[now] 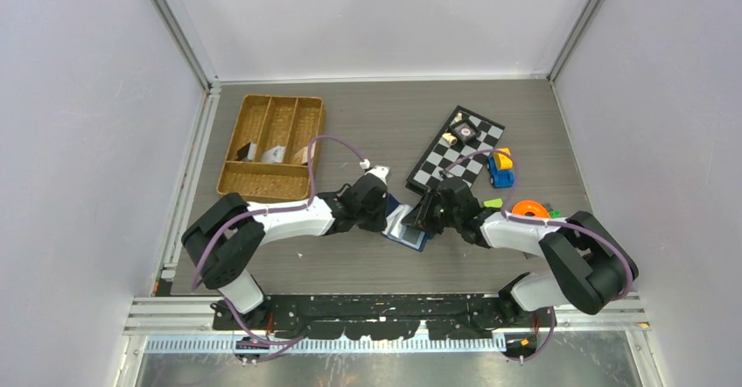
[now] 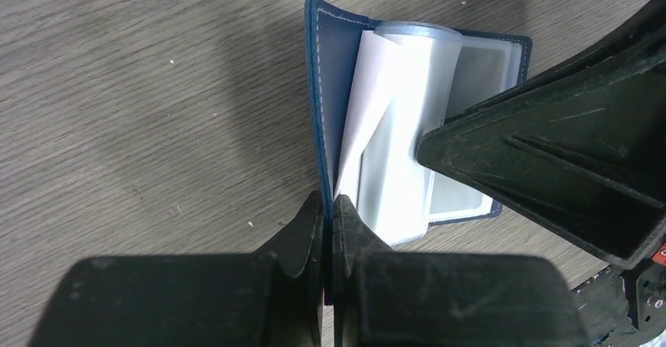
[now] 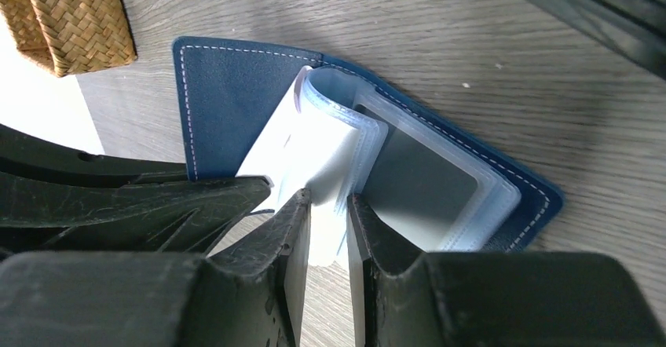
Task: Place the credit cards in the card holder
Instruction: Turn over the card slot in the card holder.
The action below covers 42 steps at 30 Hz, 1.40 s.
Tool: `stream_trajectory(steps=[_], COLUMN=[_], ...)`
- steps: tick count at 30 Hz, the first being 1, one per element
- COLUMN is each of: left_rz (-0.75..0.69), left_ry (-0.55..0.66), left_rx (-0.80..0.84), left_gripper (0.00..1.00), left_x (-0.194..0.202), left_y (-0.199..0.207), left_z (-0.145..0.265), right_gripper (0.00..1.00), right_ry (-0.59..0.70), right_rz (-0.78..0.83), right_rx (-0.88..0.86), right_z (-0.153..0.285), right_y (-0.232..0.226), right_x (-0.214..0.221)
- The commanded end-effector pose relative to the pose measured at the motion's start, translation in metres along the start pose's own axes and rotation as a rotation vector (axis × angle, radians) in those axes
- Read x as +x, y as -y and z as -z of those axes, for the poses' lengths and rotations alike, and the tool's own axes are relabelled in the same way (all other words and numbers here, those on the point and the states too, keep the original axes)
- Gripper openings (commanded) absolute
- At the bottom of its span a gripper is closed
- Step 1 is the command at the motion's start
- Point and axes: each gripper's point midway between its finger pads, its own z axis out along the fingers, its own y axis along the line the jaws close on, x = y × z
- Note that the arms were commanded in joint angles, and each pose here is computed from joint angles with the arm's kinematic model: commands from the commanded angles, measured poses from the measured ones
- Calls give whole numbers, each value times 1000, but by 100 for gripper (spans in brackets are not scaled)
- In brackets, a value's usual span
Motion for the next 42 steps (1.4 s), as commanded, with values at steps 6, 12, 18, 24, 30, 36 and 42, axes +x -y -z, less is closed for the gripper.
stream_trajectory(steps=[6, 12, 18, 24, 30, 36, 42], left_rz=[-45, -116, -145, -159, -155, -138, -115], left_ry=[5, 17, 39, 69, 95, 129, 118], left_rx=[24, -32, -47, -41, -38, -31, 0], left_gripper=[33, 51, 53, 53, 53, 43, 27], left_x=[-1, -6, -12, -22, -34, -46, -41], left_y=[-2, -13, -17, -12, -8, -5, -2], left_z=[9, 21, 27, 29, 27, 25, 17], right_gripper=[26, 25, 25, 24, 24, 24, 25], right_ry=[40, 47, 38, 26, 27, 26, 24], right_rz=[-14, -22, -19, -14, -7, -4, 11], right_rx=[19, 86, 115, 148, 156, 157, 155], right_z=[-7, -10, -12, -12, -11, -9, -2], right_y=[-2, 13, 19, 24, 25, 25, 20], right_x=[-12, -12, -10, -9, -9, -9, -11])
